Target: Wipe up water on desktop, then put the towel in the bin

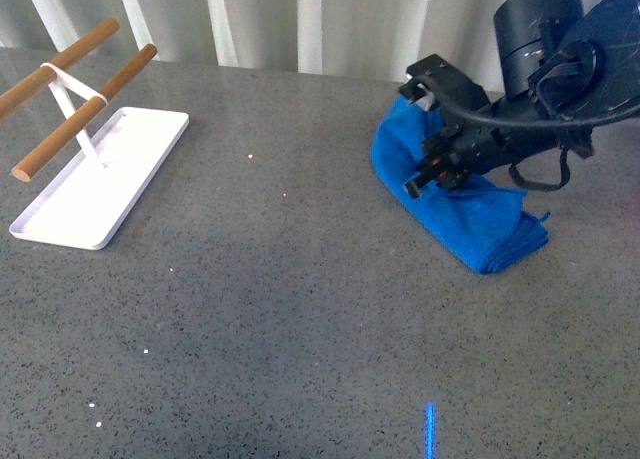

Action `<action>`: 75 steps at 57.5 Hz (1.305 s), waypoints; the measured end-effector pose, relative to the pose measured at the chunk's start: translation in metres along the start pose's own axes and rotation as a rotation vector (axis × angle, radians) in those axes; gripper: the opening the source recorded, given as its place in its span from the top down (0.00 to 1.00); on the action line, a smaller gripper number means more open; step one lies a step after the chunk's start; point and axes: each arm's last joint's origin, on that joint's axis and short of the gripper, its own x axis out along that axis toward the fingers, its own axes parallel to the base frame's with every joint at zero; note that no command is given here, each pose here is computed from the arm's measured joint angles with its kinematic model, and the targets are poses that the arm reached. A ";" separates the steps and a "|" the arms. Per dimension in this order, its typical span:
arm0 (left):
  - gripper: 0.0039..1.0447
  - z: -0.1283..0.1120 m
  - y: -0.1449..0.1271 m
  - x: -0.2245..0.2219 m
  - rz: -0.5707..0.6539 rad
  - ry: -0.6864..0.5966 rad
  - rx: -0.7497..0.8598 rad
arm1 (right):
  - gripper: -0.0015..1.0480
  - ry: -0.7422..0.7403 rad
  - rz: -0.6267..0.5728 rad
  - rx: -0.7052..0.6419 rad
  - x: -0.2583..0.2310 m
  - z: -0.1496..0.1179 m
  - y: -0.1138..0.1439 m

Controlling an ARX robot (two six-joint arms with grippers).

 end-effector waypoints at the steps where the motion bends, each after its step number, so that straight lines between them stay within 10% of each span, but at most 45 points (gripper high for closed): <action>1: 0.06 0.000 0.000 0.000 0.000 0.000 0.000 | 0.96 0.002 0.007 -0.005 -0.001 -0.001 0.005; 22: 0.06 0.000 0.000 0.000 0.000 0.000 0.000 | 0.96 0.085 0.090 -0.034 -0.061 -0.058 0.055; 43: 0.06 0.000 0.000 0.000 0.000 0.000 0.000 | 0.96 0.136 -0.032 0.029 -0.142 -0.116 0.010; 75: 0.06 0.000 0.000 0.000 0.000 0.000 0.000 | 0.96 0.075 -0.212 0.000 -0.197 -0.075 -0.058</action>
